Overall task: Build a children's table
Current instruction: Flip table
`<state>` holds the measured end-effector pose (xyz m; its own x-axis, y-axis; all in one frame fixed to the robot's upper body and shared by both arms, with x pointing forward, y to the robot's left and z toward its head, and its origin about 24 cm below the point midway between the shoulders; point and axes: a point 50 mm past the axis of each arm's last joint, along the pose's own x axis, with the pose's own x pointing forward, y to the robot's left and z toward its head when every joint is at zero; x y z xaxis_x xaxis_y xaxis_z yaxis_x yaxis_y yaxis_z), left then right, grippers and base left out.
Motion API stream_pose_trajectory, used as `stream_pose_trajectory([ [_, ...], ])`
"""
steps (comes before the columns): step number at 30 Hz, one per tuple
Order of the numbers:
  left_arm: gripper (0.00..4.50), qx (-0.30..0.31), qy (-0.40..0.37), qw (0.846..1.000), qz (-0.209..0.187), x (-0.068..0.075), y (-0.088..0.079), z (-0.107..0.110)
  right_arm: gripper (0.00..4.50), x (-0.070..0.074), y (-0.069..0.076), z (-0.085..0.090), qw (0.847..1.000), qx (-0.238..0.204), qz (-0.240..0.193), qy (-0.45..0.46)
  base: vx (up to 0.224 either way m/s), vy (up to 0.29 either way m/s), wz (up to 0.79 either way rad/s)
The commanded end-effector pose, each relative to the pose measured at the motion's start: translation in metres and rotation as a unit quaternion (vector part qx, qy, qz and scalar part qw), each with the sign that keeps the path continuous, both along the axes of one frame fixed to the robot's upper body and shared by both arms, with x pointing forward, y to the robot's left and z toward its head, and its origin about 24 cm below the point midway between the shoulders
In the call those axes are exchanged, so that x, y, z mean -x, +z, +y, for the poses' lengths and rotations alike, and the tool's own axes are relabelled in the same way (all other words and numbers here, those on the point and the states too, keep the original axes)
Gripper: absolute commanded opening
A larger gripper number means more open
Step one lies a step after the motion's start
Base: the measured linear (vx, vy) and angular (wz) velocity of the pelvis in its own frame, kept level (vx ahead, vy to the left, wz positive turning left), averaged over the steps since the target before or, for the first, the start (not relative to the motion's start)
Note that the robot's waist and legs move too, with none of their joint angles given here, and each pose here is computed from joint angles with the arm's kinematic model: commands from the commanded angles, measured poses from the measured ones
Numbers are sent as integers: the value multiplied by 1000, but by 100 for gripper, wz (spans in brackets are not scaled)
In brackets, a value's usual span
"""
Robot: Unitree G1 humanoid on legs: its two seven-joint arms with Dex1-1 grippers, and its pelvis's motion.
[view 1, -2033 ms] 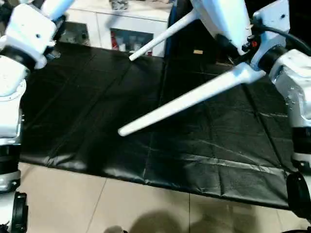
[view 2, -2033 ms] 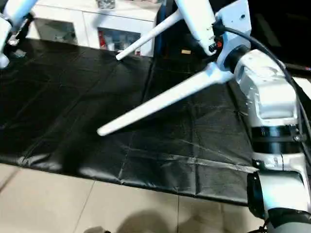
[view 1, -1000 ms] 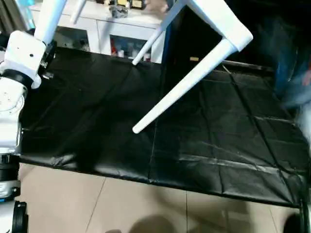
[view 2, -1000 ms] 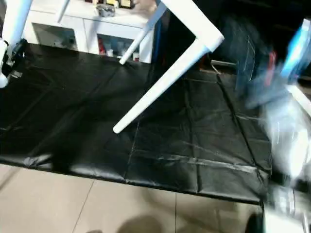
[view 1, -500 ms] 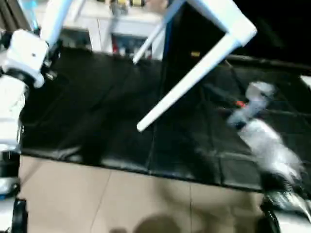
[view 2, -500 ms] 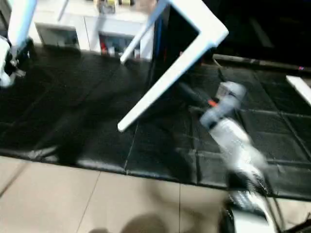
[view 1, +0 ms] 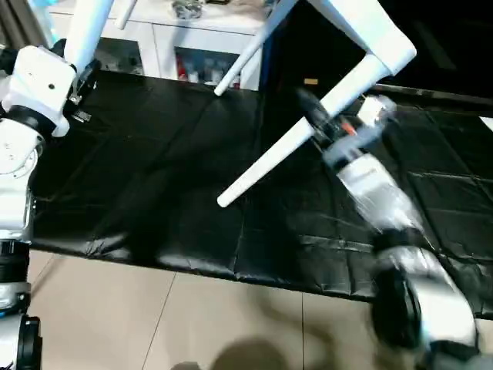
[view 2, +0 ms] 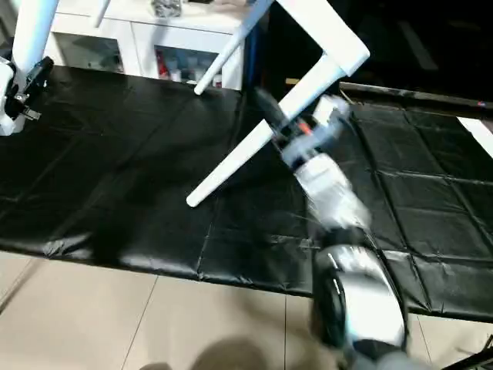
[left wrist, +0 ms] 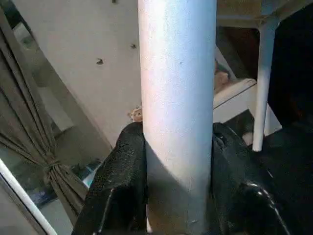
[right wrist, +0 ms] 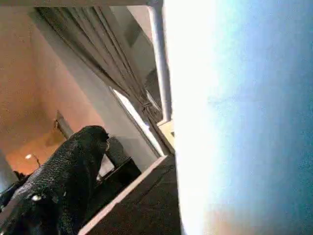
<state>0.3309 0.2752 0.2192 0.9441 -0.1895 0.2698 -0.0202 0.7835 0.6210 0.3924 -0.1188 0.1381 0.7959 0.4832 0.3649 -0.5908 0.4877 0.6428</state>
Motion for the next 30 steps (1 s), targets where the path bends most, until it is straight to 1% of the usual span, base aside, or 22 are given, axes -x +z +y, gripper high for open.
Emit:
stream_pose_trajectory([
  [1,155,-27,-48,991,124,-5,-51,-19,450,-2,25,14,998,-8,-53,37,0,0,0],
  [4,155,-18,-51,990,134,-5,-57,-21,450,2,34,11,994,-24,-85,68,0,0,0],
  [5,155,-14,-55,988,140,-5,-61,-22,450,5,38,6,990,-30,-104,86,0,0,0],
  [6,155,-14,-55,988,140,-5,-61,-22,450,5,38,6,990,-30,-104,86,0,0,0],
  [7,155,-9,-59,987,146,-5,-64,-25,450,8,39,1,988,-28,-115,95,0,0,0],
  [10,155,0,-73,984,165,-7,-74,-32,450,16,40,-12,985,-10,-134,107,0,0,0],
  [12,155,11,-92,977,190,-10,-89,-45,450,26,45,-27,982,11,-153,106,0,0,0],
  [14,155,18,-106,972,210,-11,-103,-55,450,37,51,-38,980,27,-168,105,0,0,0],
  [15,155,18,-106,972,210,-11,-103,-55,450,37,51,-38,980,27,-168,105,0,0,0],
  [17,156,24,-115,967,224,-13,-112,-64,450,46,56,-43,978,34,-177,105,0,0,0],
  [19,156,28,-120,965,233,-15,-119,-72,450,56,55,-47,978,53,-177,97,0,0,0],
  [20,156,28,-120,965,233,-15,-119,-72,450,56,55,-47,978,53,-177,97,0,0,0],
  [22,156,36,-115,962,244,-17,-127,-74,450,64,51,-48,979,66,-170,92,0,0,0],
  [23,156,38,-112,962,247,-17,-128,-73,450,65,49,-48,979,68,-168,91,0,0,0],
  [24,156,45,-97,960,258,-19,-136,-69,450,69,41,-44,980,79,-155,91,0,0,0],
  [27,156,48,-85,960,264,-20,-140,-66,450,72,35,-41,981,91,-142,94,0,0,0],
  [28,156,49,-80,960,264,-21,-141,-64,450,73,32,-38,981,104,-136,94,0,0,0],
  [30,156,56,-61,962,262,-23,-143,-56,450,73,14,-32,979,152,-108,80,0,0,0],
])
